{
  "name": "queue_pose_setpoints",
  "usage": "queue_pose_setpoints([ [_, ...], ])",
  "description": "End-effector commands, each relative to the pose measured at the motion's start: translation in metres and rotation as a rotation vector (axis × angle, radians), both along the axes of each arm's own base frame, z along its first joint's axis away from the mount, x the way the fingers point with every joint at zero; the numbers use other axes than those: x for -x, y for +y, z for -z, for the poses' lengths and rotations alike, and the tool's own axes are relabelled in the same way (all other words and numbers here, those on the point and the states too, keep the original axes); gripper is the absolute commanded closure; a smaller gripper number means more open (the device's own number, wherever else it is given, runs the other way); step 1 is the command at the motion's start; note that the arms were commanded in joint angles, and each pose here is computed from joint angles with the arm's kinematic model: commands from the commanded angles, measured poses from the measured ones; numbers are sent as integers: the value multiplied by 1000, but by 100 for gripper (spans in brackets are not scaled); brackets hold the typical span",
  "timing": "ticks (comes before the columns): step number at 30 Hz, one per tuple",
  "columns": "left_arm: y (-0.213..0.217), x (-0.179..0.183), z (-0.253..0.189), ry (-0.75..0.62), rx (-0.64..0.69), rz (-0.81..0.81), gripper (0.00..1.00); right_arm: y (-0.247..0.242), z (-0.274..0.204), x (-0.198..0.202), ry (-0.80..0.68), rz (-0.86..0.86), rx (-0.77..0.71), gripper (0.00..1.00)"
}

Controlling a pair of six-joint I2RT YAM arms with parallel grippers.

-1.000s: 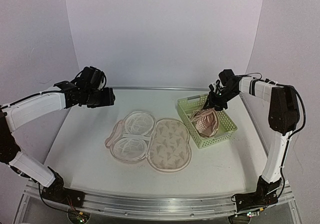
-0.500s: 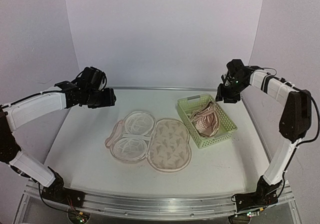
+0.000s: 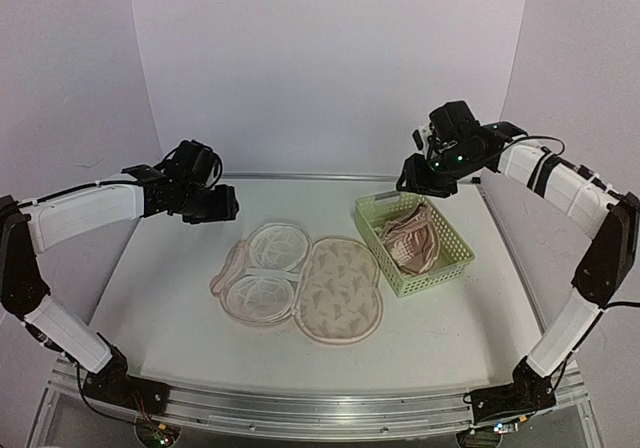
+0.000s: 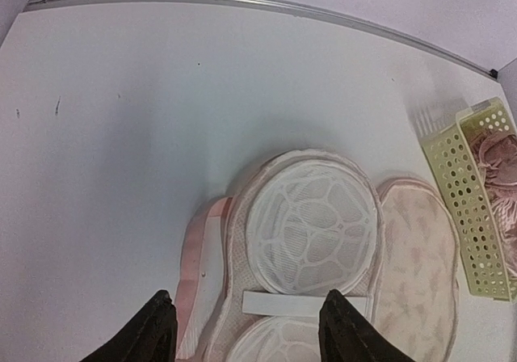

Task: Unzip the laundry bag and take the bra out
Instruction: Set the laundry bag at the center of the board.

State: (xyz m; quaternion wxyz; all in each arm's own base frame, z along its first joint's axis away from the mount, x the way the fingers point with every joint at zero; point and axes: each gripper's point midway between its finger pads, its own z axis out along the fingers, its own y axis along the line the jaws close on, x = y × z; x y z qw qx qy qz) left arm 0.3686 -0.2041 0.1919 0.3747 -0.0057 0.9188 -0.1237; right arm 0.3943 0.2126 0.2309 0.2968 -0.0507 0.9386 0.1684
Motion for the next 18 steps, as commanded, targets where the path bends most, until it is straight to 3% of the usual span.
queue_pose_setpoints([
  [1,-9,-3,0,10,18,38,39,40,-22,10,-52,-39,-115,48],
  [10,-22,1,38,113,4,104,41,83,38,47,79,-73,-144,48],
  [18,-27,4,58,169,7,120,43,88,107,56,153,-46,-17,48],
])
